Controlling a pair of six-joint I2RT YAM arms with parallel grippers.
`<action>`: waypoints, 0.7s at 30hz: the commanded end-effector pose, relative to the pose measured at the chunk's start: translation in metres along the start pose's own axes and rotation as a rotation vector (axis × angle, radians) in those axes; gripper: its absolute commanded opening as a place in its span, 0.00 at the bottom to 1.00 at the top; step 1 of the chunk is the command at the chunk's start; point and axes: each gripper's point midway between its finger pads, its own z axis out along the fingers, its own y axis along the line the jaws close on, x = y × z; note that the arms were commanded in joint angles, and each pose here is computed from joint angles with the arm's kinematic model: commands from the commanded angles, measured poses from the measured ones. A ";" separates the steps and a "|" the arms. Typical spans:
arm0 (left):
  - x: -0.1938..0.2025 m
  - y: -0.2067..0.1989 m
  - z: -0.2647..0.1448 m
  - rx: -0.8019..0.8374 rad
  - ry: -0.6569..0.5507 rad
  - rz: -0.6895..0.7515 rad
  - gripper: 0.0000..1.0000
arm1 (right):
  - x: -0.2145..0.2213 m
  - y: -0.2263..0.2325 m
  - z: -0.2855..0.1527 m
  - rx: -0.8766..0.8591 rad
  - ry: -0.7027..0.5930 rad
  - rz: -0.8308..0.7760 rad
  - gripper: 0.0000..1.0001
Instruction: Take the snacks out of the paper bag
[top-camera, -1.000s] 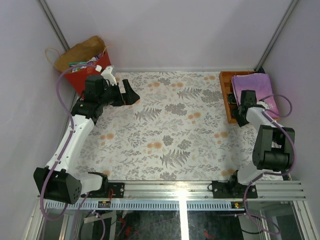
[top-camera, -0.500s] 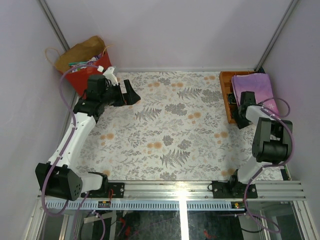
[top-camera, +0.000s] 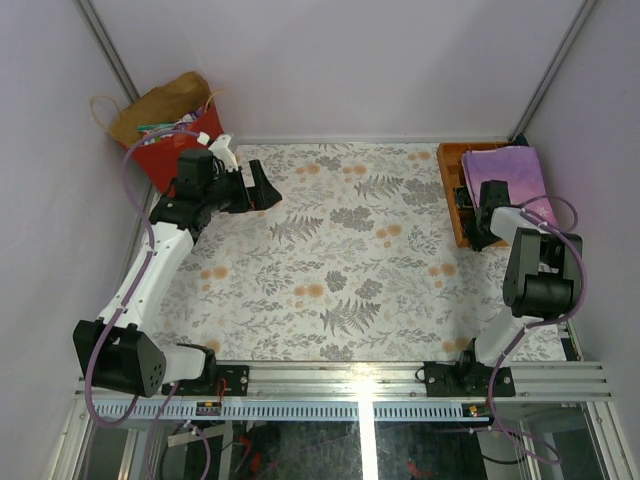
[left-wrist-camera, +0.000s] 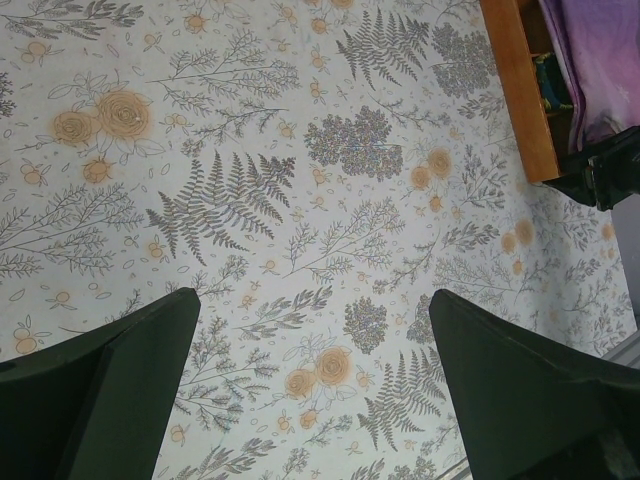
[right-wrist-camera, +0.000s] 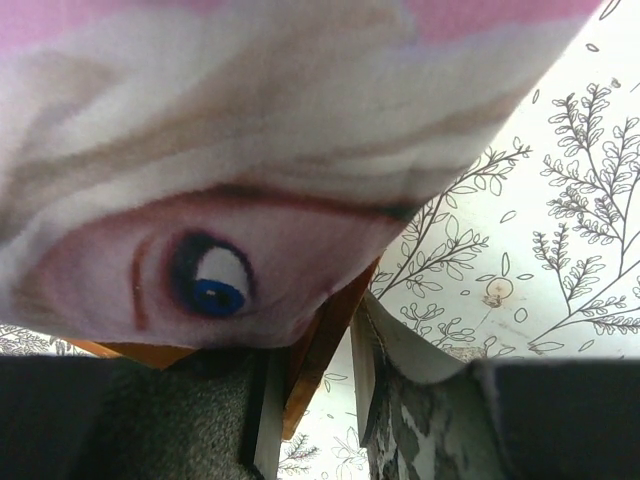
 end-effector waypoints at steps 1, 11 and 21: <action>-0.009 0.000 0.001 -0.003 -0.029 0.024 1.00 | 0.001 0.005 0.006 0.000 0.016 -0.011 0.27; -0.009 0.003 -0.003 -0.025 -0.037 0.031 1.00 | 0.011 0.017 0.012 -0.048 0.060 0.025 0.29; -0.015 0.004 -0.010 -0.049 -0.059 0.045 1.00 | 0.007 0.031 0.009 -0.077 0.042 0.030 0.34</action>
